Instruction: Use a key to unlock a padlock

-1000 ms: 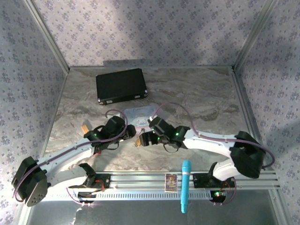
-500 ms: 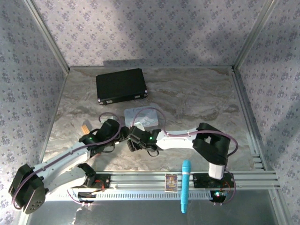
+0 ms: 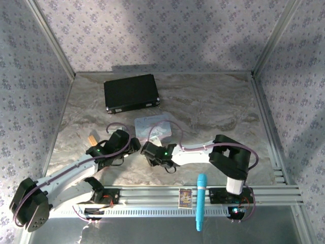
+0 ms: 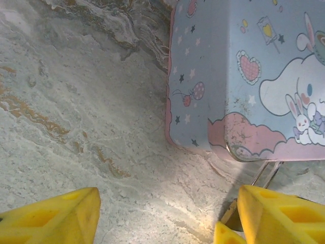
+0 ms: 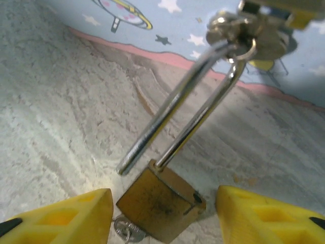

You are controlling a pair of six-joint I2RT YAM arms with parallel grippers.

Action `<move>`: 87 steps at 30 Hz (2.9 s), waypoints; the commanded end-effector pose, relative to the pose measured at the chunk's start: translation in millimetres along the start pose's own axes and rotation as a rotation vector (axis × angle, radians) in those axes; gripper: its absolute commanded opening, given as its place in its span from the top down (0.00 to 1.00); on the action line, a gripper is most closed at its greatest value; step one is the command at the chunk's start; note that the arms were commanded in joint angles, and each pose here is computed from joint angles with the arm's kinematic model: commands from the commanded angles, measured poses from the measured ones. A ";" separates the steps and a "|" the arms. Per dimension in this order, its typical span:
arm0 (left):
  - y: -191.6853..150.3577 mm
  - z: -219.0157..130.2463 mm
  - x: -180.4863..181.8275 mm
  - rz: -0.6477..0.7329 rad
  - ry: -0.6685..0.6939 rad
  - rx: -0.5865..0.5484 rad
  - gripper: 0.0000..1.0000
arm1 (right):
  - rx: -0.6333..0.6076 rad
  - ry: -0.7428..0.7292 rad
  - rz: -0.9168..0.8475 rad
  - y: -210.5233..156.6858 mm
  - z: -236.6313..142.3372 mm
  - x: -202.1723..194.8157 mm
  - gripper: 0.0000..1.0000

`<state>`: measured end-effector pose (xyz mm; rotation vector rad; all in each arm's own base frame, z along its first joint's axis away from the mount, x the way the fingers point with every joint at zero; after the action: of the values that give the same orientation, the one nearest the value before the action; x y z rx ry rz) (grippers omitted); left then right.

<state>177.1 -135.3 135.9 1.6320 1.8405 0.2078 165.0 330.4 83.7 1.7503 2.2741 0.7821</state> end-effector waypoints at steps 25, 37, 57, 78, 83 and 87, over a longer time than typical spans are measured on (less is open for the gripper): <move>6.1 3.3 -6.6 -0.003 -0.010 0.005 0.28 | 0.038 0.232 0.154 -7.8 12.8 -30.6 0.53; 4.2 4.7 -5.4 -0.003 -0.003 0.015 0.28 | 0.070 0.159 0.149 -18.4 27.1 -32.6 0.50; 21.4 -7.4 -15.6 0.194 0.024 -0.049 0.23 | 0.019 0.355 0.315 -16.3 9.5 -52.9 0.85; 37.6 47.0 -111.1 1.186 0.157 0.072 0.30 | -0.048 0.517 0.534 -17.6 3.6 -76.0 0.88; 17.2 59.6 -103.8 1.249 0.183 0.159 0.31 | -0.109 0.522 0.602 -15.2 0.2 -81.0 0.88; 4.7 68.4 -97.0 1.283 0.235 0.207 0.35 | -0.161 0.527 0.658 -12.7 -1.7 -81.7 0.89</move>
<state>234.6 -254.5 157.9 2.5914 0.7603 0.8344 174.7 257.8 68.4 2.4040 1.9245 1.6520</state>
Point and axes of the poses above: each hand's point on the last joint's axis, 136 mm out from that joint toward the fingers, its own z axis out along the fingers, its own x axis along the line the jaws close on, y = z × x, the point moved 7 cm from there along -z, back along the fingers, and after that the axes turned 12 degrees about z, right-handed, at the moved point
